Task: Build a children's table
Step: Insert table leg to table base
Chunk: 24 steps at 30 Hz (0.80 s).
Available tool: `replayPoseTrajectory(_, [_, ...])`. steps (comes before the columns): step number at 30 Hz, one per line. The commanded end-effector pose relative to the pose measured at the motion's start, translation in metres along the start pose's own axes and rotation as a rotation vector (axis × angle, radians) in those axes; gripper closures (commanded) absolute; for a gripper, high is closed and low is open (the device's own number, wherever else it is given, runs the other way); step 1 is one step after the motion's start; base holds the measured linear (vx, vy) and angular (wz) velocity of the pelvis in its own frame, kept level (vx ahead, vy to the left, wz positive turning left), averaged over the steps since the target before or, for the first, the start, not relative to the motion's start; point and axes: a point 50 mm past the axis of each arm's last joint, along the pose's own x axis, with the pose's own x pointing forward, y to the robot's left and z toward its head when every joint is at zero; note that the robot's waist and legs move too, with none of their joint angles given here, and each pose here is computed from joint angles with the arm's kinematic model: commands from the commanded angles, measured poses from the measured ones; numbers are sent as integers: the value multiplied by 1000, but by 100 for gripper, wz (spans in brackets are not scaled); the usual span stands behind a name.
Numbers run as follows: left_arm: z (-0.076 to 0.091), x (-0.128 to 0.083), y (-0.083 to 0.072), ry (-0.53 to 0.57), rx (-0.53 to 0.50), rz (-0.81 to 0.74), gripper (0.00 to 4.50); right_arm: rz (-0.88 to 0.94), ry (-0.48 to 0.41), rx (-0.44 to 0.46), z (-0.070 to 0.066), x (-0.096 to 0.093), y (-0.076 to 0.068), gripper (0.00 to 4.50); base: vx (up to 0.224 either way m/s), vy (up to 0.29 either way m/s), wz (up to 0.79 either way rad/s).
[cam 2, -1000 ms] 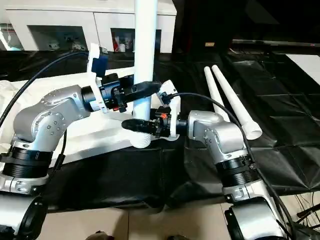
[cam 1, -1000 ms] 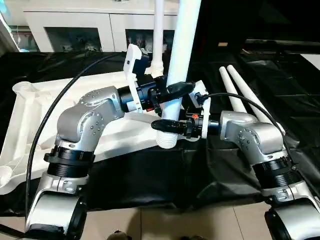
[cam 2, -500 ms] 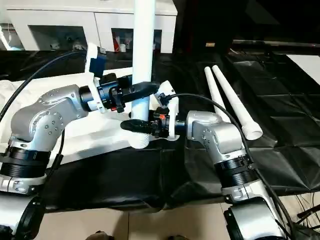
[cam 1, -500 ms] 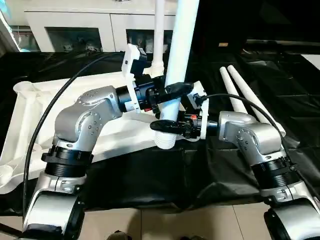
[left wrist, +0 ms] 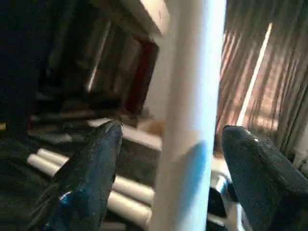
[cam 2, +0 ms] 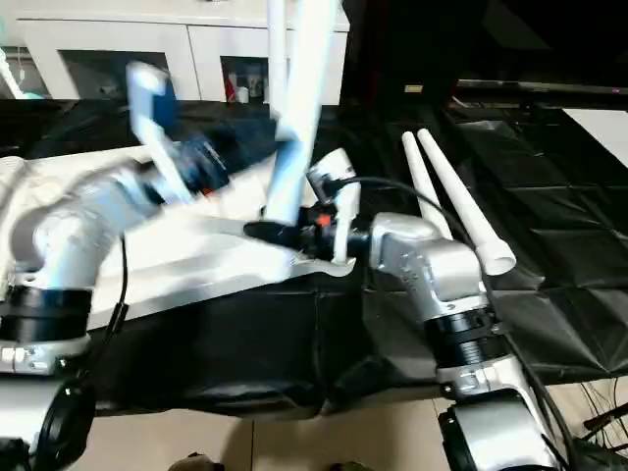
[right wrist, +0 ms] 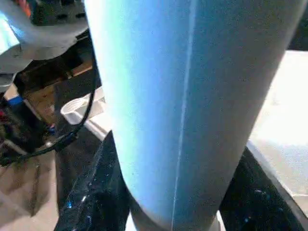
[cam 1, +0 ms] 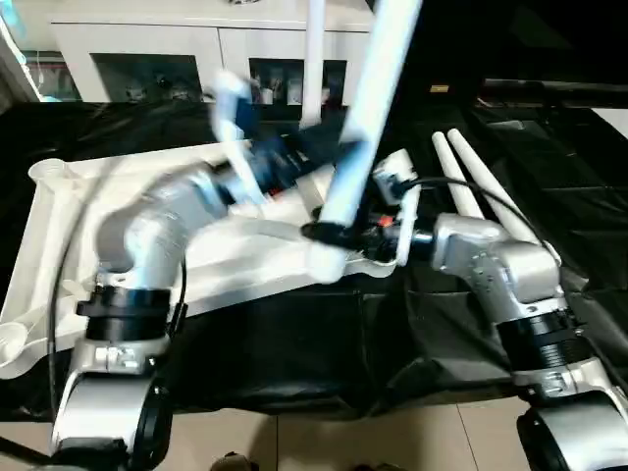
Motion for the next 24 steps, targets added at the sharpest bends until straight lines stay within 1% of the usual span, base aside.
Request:
replayPoseTrajectory(1, [18,-3,5,-118,-31,11,84,-37,-33,-26,6,-10,-4,262,0,0,0])
replayPoseTrajectory(3, [26,-11,12,-189,-47,48,84,-71,-31,-33,5,-15,-8,262,0,0,0])
replayPoseTrajectory(5, [28,-16,17,-198,-41,86,84,-101,-29,-43,5,-18,-11,262,0,0,0])
replayPoseTrajectory(6, [24,-20,23,-153,1,144,84,-157,-22,-62,4,-22,-16,262,0,0,0])
replayPoseTrajectory(7, [1,-26,32,69,189,239,84,-267,-11,-78,2,-31,-27,262,0,0,0])
replayPoseTrajectory(8, [-8,-27,33,151,250,240,84,-300,-1,-86,0,-33,-31,262,0,0,0])
replayPoseTrajectory(9, [-15,-28,33,210,292,236,84,-322,6,-91,-1,-35,-33,262,0,0,0])
replayPoseTrajectory(10, [-15,-28,33,210,292,236,84,-322,6,-91,-1,-35,-33,262,0,0,0])
replayPoseTrajectory(11, [-31,-29,32,319,360,210,84,-369,21,-103,-3,-39,-38,263,0,0,0])
replayPoseTrajectory(13, [-59,-25,26,471,407,126,84,-446,30,-107,-6,-43,-46,263,0,0,0])
replayPoseTrajectory(14, [-75,-23,22,539,408,72,65,-472,35,-114,-7,-45,-48,263,0,0,0])
replayPoseTrajectory(16, [-91,-21,19,614,434,33,47,-488,42,-118,-9,-45,-48,263,0,0,0])
replayPoseTrajectory(18, [-112,-19,18,699,468,-18,43,-493,45,-125,-12,-44,-48,263,0,0,0])
replayPoseTrajectory(20, [-118,-19,16,715,463,-39,21,-494,45,-125,-13,-44,-48,263,0,0,0])
replayPoseTrajectory(21, [-119,-19,16,717,461,-42,21,-494,45,-125,-14,-44,-48,263,0,0,0])
replayPoseTrajectory(22, [-123,-19,16,726,451,-56,10,-496,44,-124,-15,-44,-47,263,0,0,0])
replayPoseTrajectory(24, [-131,-19,16,756,439,-67,2,-499,42,-123,-17,-45,-47,263,0,0,0])
